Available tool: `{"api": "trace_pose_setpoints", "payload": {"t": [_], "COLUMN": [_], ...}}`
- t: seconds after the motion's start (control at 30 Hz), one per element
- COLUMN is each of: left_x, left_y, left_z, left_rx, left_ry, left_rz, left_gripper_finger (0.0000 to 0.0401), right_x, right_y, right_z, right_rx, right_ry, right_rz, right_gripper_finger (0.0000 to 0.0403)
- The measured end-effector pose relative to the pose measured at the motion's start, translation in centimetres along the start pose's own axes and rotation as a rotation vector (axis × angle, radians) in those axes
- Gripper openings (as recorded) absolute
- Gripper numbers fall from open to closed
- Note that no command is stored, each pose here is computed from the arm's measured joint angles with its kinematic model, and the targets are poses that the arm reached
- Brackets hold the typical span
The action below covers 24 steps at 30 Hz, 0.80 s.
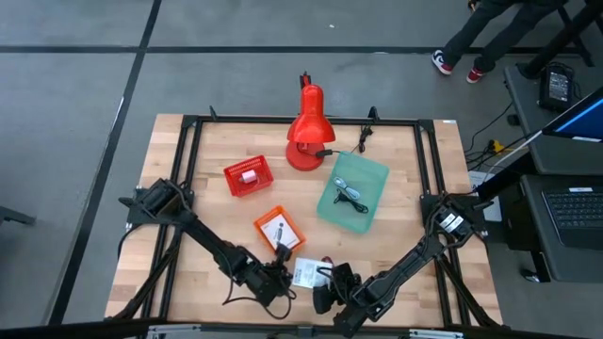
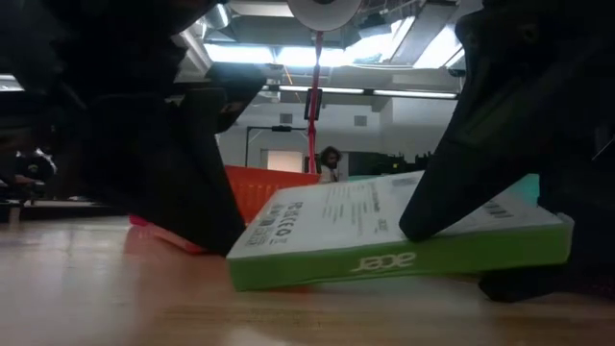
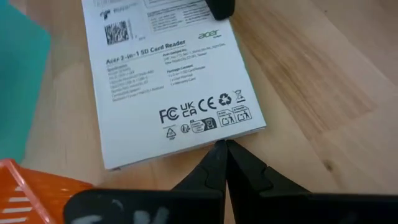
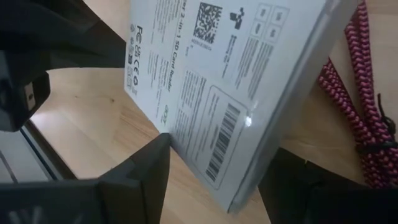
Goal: Pick and place items into bin
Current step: Put the white card reader box into the orange bin
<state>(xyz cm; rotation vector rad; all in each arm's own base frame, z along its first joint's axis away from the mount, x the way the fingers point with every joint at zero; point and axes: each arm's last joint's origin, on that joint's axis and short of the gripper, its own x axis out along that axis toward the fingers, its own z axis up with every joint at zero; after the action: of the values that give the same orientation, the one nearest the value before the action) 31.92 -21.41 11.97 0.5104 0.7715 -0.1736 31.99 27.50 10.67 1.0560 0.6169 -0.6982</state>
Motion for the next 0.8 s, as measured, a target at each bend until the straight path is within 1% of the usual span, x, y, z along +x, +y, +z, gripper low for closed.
{"api": "trace_pose_setpoints", "payload": {"t": [0.3, 0.4, 0.47, 0.57, 0.73, 0.8], "left_x": [0.19, 0.18, 0.18, 0.18, 0.15, 0.16], "left_y": [0.39, 0.35, 0.29, 0.23, 0.2, 0.21], "left_z": [-0.01, -0.01, 0.0, 0.01, 0.05, 0.05], "left_rx": [-0.008, -0.008, -0.008, -0.008, -0.008, -0.008], "left_ry": [0.003, 0.003, 0.001, 0.001, -0.001, 0.0], "left_rz": [0.001, -0.008, -0.03, -0.054, -0.056, -0.055], "left_gripper_finger": [0.0002, 0.0002, 0.0002, 0.0002, 0.0002, 0.0002], "right_x": [0.04, 0.07, 0.12, 0.22, 0.32, 0.32], "right_y": [-0.02, -0.06, -0.13, -0.17, -0.18, -0.16], "right_z": [0.0, 0.02, 0.02, 0.04, 0.06, 0.06], "right_rx": [-0.003, -0.007, -0.012, -0.034, -0.059, -0.06], "right_ry": [-0.026, -0.04, -0.047, -0.052, -0.056, -0.057], "right_rz": [0.011, 0.015, 0.013, 0.013, 0.014, 0.017], "right_gripper_finger": [0.02, 0.0187, 0.0164, 0.0118, 0.0039, 0.0021]}}
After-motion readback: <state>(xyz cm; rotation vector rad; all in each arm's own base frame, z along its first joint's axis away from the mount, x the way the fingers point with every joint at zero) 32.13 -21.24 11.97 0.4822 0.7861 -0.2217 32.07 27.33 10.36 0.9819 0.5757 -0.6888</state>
